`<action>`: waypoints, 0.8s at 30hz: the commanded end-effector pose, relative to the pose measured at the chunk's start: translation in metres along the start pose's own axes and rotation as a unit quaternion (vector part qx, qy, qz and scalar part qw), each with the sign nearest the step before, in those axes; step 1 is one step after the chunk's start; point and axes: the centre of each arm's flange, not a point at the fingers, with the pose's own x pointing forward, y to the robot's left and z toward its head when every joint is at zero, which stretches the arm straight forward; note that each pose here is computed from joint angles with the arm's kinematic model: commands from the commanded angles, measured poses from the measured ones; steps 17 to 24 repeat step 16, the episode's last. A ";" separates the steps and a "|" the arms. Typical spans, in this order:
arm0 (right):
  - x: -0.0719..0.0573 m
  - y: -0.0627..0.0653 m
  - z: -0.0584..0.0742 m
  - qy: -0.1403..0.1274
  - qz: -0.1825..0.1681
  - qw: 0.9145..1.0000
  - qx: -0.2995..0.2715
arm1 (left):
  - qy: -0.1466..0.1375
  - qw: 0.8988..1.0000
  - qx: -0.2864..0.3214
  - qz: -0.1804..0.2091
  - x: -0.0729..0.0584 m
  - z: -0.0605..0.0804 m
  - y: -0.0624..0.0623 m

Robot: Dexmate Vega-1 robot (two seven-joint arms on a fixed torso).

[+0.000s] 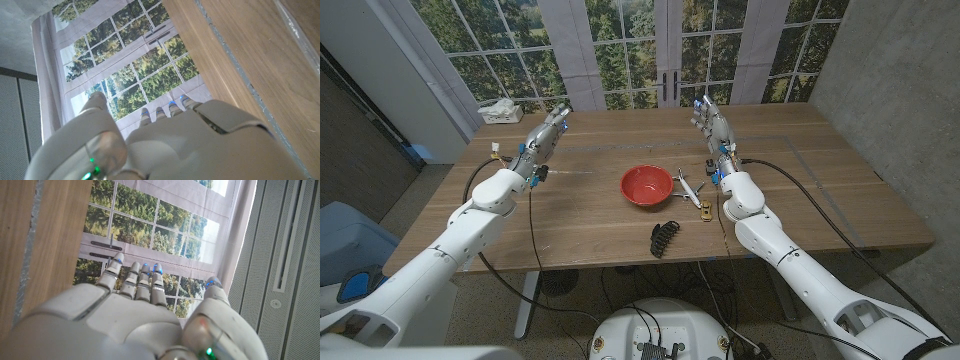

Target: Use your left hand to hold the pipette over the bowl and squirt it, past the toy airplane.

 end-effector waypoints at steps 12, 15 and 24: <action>0.001 -0.021 -0.011 -0.036 0.021 0.998 0.042 | -0.045 0.996 -0.070 -0.039 -0.021 -0.007 0.002; -0.002 -0.024 -0.011 -0.040 0.012 0.998 0.045 | -0.046 0.996 -0.070 -0.031 -0.027 -0.009 0.002; -0.003 -0.024 -0.011 -0.041 0.009 0.998 0.046 | -0.047 0.996 -0.065 -0.029 -0.029 -0.009 0.003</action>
